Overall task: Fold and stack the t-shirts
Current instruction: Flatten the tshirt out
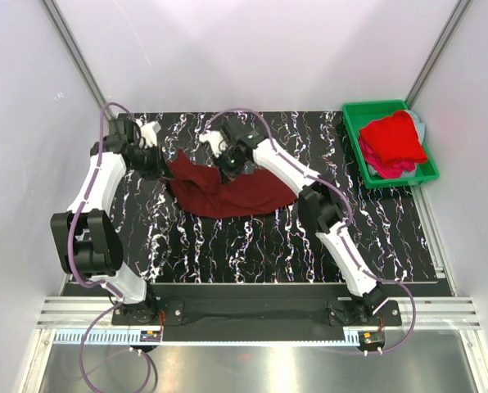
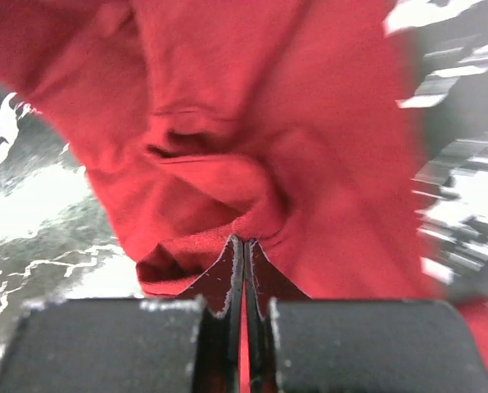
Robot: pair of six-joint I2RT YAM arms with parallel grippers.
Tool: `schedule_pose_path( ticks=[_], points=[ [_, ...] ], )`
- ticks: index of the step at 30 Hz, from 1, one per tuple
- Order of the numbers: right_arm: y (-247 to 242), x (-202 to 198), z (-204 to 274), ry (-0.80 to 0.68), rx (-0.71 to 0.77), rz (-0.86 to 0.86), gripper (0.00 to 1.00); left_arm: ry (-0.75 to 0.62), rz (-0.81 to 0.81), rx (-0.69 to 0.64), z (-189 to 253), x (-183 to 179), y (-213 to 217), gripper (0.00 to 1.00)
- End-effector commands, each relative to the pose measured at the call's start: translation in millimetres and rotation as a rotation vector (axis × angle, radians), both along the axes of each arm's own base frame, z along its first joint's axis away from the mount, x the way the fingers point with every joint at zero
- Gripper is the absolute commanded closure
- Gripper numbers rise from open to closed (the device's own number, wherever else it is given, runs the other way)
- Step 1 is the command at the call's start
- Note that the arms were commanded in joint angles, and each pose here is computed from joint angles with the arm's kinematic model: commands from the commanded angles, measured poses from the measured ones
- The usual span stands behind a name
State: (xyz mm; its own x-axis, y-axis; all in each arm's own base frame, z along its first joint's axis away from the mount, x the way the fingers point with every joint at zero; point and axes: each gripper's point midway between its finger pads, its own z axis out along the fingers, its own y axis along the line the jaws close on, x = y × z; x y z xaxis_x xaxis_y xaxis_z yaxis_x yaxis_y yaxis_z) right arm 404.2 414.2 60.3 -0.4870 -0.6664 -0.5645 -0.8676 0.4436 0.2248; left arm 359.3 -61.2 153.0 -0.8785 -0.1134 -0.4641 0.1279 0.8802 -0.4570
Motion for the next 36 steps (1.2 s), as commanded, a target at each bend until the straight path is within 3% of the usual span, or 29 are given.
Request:
schedule_pose_path(
  ticks=[1,4,10,15,19,24,31,36],
  points=[
    [-25.7,57.0,135.6,-0.345,0.107,-0.108,1.00,-0.167,-0.015,0.044,45.7,34.4,10.4,1.00],
    [-61.1,78.5,211.0,-0.501,0.160,-0.204,1.00,-0.258,-0.045,0.075,75.3,52.8,15.8,1.00],
    [-134.2,97.4,302.6,-0.715,0.175,-0.360,1.00,-0.465,-0.090,0.111,148.6,87.0,20.1,1.00],
    [-169.9,99.7,351.7,-0.847,0.179,-0.419,1.00,-0.614,-0.071,0.176,201.5,110.2,29.4,0.98],
    [-181.5,88.1,369.4,-0.866,0.186,-0.431,1.00,-0.620,-0.047,0.166,204.9,105.8,29.2,0.98],
    [-177.6,56.9,344.6,-0.732,0.191,-0.369,1.00,-0.470,-0.040,0.154,148.3,77.6,28.4,1.00],
    [-159.7,-34.8,219.4,-0.219,0.186,-0.248,1.00,-0.060,-0.125,0.042,59.4,11.7,10.0,1.00],
    [-144.2,-73.8,164.2,-0.016,0.160,-0.149,1.00,0.156,-0.134,-0.033,12.8,-22.1,1.0,1.00]
  ],
)
